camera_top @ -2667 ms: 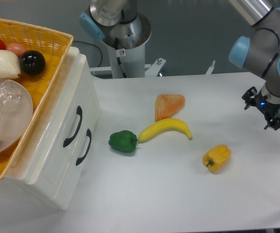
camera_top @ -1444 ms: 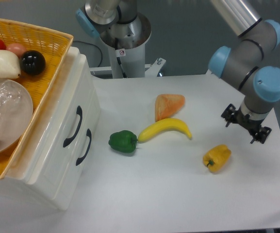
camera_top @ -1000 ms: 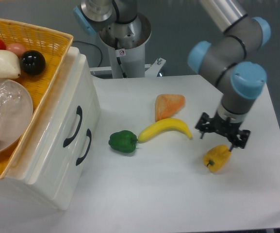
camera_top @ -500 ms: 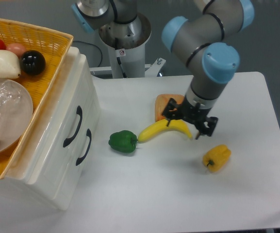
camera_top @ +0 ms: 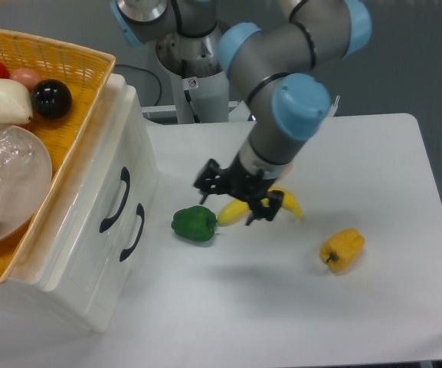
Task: Slide open the top white drawer
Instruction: 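Move the gripper across the table toward the upper drawer's black handle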
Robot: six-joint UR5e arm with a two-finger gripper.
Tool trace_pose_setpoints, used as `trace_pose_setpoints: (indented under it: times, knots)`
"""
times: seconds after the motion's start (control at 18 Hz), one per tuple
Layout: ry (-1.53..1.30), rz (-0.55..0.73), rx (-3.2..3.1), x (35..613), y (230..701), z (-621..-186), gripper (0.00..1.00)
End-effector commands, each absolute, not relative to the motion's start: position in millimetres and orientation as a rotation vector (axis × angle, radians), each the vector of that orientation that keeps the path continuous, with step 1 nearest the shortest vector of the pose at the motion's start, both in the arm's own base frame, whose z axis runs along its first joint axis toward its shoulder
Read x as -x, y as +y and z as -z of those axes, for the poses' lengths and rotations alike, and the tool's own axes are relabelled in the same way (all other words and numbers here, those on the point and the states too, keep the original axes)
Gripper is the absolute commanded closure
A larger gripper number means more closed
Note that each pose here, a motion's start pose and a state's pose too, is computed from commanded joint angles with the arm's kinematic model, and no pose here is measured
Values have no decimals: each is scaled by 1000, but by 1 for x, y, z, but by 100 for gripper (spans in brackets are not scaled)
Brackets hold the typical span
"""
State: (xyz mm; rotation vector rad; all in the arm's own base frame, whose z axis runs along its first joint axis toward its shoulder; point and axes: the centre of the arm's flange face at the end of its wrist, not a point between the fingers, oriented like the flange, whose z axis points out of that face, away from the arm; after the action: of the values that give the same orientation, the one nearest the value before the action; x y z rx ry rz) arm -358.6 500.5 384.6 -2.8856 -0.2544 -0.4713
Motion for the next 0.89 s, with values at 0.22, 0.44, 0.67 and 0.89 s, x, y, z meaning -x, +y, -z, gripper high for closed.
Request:
trace_pose_setpoints:
  times: [0.22,0.44,0.67,0.89]
  knots:
    - [-254,549,2871,343,501,-392,0]
    - [-236,603,2872,328,507,-389,0]
    - [-243,642,2858,316,511,-386,0]
    - [-267,652,2859,308,516,-387,0]
